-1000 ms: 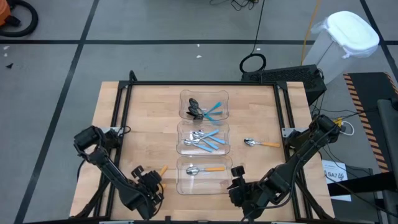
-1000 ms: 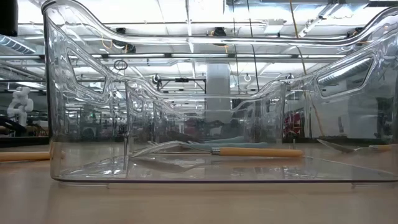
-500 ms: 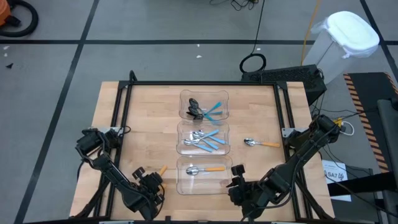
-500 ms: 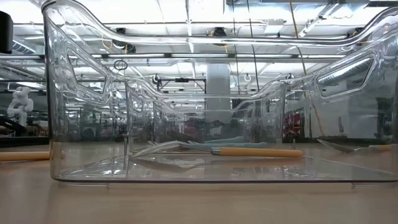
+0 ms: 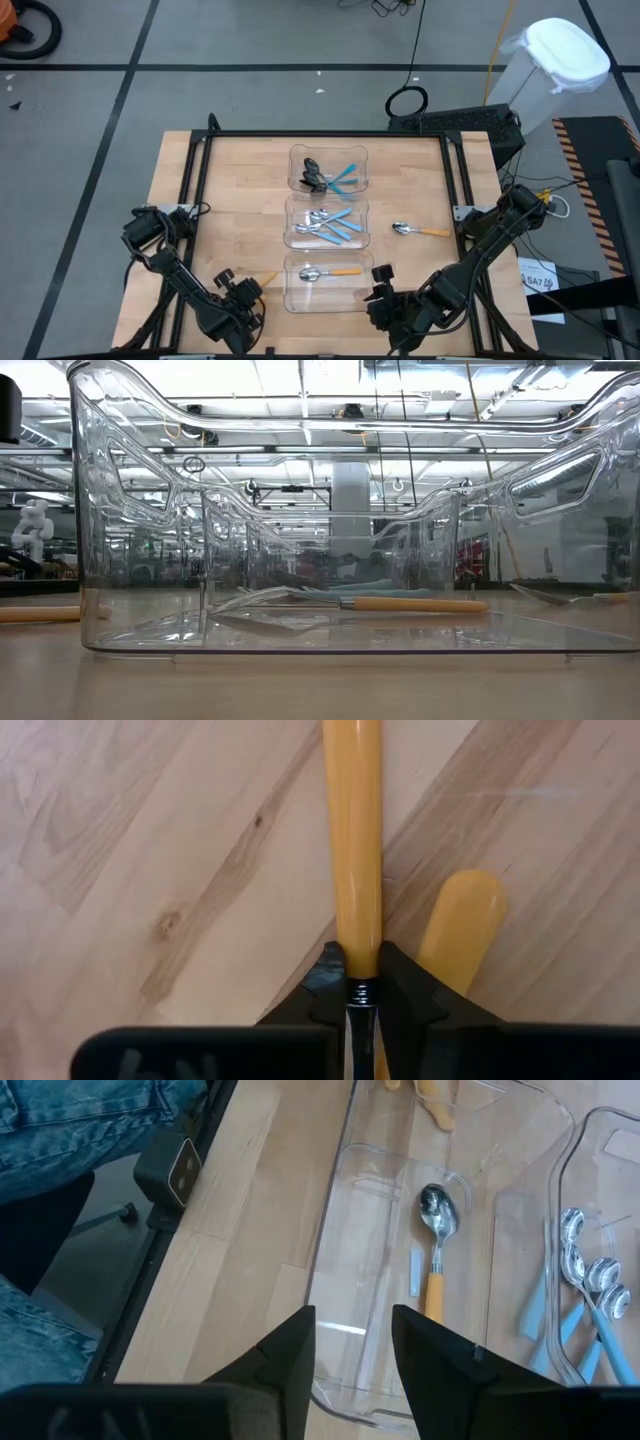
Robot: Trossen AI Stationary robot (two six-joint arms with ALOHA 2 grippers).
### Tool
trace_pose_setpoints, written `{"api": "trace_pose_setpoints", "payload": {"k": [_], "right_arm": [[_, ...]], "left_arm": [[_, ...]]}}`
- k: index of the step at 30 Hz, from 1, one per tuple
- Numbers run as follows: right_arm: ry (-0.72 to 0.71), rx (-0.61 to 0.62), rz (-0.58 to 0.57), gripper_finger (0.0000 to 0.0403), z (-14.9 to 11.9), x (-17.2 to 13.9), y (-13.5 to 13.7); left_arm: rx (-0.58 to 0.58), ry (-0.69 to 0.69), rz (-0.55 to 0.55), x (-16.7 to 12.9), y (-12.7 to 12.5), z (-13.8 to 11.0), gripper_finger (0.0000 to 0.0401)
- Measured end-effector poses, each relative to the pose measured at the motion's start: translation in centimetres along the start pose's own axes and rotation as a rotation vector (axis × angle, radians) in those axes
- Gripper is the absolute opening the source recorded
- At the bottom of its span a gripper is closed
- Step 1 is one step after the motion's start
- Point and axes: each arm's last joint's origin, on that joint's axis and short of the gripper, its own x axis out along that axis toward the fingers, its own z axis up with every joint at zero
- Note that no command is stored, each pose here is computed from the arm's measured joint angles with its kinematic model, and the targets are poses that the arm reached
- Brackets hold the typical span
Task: Sort silverware by color (type)
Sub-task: Put the yellow spoon into the bottom transparent bin
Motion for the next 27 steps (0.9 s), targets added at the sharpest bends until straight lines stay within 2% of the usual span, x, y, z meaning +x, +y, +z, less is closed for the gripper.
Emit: {"api": "trace_pose_setpoints", "payload": {"k": [13,27], "right_arm": [[0.0,-0.006,0.0,0.013,0.0,0.0,0.0],[-0.001,-0.021,-0.002,0.013,0.0,0.0,0.0]], "left_arm": [[0.042,-0.063,0.026,-0.2,0.5,0.3,0.0029],[0.095,-0.1,0.104,-2.4,0.9,1.2,0.0028]]}}
